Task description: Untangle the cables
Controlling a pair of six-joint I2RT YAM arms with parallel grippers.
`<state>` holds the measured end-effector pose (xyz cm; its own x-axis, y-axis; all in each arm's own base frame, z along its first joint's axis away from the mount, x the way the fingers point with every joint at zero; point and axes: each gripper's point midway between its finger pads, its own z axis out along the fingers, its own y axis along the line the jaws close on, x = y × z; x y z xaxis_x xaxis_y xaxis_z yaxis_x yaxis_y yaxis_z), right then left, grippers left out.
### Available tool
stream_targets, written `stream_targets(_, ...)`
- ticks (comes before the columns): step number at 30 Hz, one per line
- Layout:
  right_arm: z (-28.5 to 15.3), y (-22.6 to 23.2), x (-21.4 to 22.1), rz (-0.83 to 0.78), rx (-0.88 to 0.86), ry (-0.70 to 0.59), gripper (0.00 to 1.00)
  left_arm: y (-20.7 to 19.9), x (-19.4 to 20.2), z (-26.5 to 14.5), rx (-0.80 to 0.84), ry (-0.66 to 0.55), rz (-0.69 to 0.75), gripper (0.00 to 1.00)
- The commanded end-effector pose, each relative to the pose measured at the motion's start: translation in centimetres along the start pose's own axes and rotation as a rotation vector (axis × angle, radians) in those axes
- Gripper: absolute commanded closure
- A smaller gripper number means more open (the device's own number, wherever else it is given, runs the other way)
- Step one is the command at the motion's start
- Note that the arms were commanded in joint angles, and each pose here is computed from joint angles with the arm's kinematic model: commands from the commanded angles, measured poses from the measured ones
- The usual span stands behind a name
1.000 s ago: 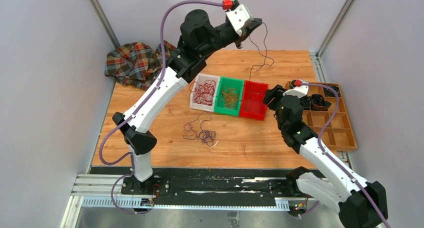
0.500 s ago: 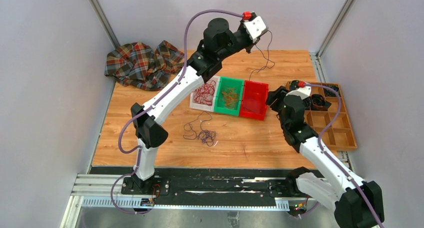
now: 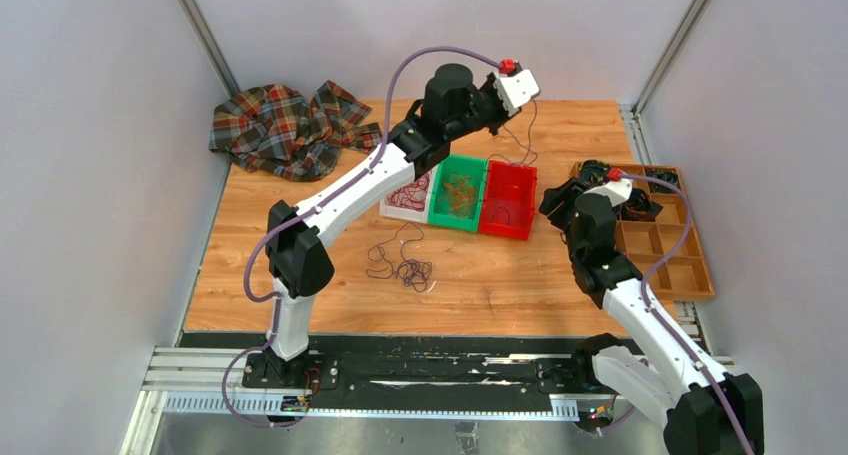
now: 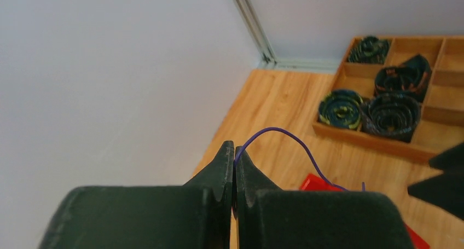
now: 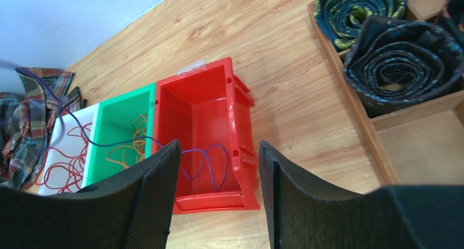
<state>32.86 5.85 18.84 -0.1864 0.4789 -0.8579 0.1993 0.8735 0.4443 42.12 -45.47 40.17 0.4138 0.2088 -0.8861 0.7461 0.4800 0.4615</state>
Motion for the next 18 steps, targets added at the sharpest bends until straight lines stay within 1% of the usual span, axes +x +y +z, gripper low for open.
stream_targets(1,-0.3,-2.2,-0.2,0.036,0.065,0.001,0.46,-2.1,2.2,0.0,0.040,0.079,-0.016,1.00)
stream_targets(6,-0.4,-3.3,-0.6,0.065,0.094,-0.007,0.46,-4.0,4.3,0.3,0.088,0.125,-0.057,1.00)
stream_targets(11,0.1,-4.2,-0.2,0.107,0.104,0.029,0.47,-6.2,6.2,0.8,0.140,0.168,-0.061,1.00)
stream_targets(18,0.2,-5.3,-0.8,0.165,0.117,0.025,0.49,-9.0,8.7,1.9,0.197,0.218,-0.112,1.00)
